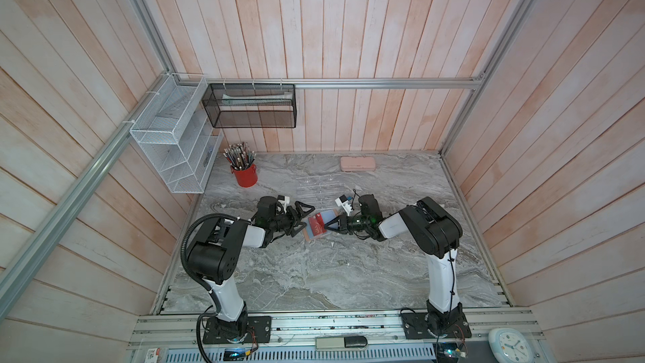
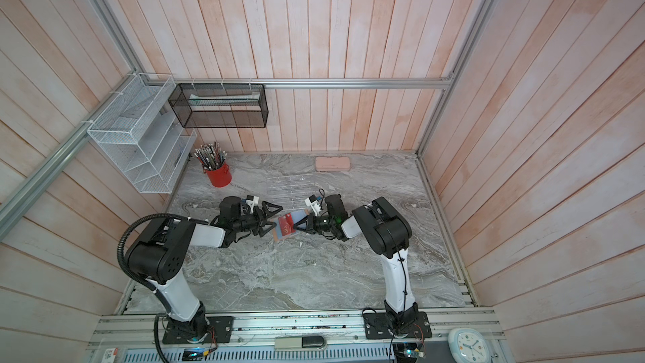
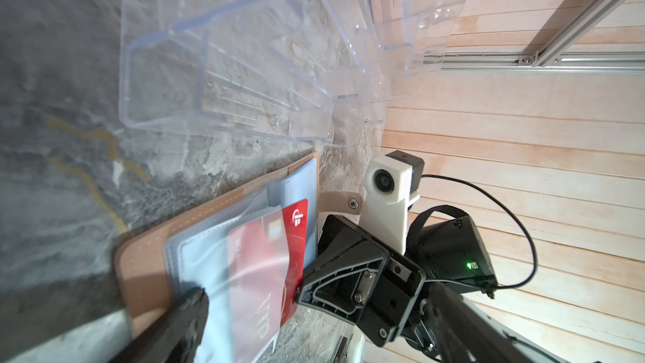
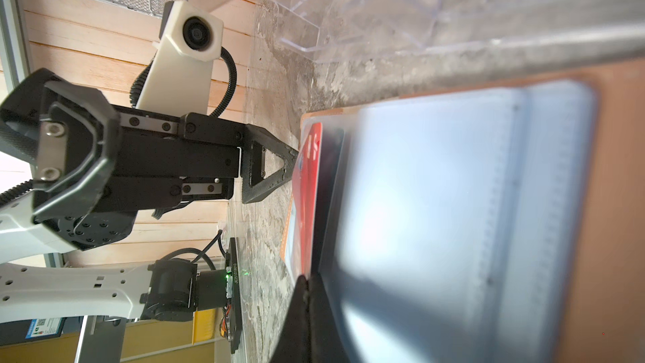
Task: Take the credit cards out of the card holder
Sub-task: Take out the credit card from the card slot.
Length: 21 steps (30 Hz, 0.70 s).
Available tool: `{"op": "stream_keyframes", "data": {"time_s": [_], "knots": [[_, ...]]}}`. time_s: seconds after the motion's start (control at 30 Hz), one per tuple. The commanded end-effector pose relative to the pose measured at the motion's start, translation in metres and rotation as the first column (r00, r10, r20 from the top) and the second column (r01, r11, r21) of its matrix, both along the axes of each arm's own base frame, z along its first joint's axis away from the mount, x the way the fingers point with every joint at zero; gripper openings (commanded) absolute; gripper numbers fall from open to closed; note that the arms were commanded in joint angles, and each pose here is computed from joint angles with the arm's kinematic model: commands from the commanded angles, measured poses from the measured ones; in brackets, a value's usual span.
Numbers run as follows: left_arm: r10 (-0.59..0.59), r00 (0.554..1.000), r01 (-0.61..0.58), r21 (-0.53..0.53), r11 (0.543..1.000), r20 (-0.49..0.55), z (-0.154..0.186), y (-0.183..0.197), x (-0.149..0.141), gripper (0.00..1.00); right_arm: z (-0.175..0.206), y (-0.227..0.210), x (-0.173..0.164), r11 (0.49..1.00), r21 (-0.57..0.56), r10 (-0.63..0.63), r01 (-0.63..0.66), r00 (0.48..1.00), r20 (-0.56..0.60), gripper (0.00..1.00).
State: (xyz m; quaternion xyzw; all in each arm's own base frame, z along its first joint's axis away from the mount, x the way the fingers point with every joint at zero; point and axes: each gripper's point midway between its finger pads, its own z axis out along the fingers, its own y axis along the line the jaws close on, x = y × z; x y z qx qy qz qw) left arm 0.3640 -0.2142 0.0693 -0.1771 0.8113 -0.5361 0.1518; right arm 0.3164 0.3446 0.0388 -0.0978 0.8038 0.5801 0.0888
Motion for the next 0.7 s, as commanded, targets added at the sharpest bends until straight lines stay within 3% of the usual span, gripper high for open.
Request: {"op": "stream_keyframes", "data": {"time_s": [0.0, 0.67], "knots": [[0.014, 0.993, -0.007, 0.062, 0.998, -0.121, -0.037, 0.009, -0.015, 1.00, -0.012, -0.009, -0.003, 0.999, -0.051, -0.019, 0.019, 1.000, -0.009, 0.00], [-0.012, 0.993, 0.023, 0.091, 0.996, -0.116, -0.035, 0.008, -0.013, 1.00, 0.014, -0.018, 0.008, 0.992, -0.128, -0.002, 0.018, 0.992, 0.126, 0.00]]}}
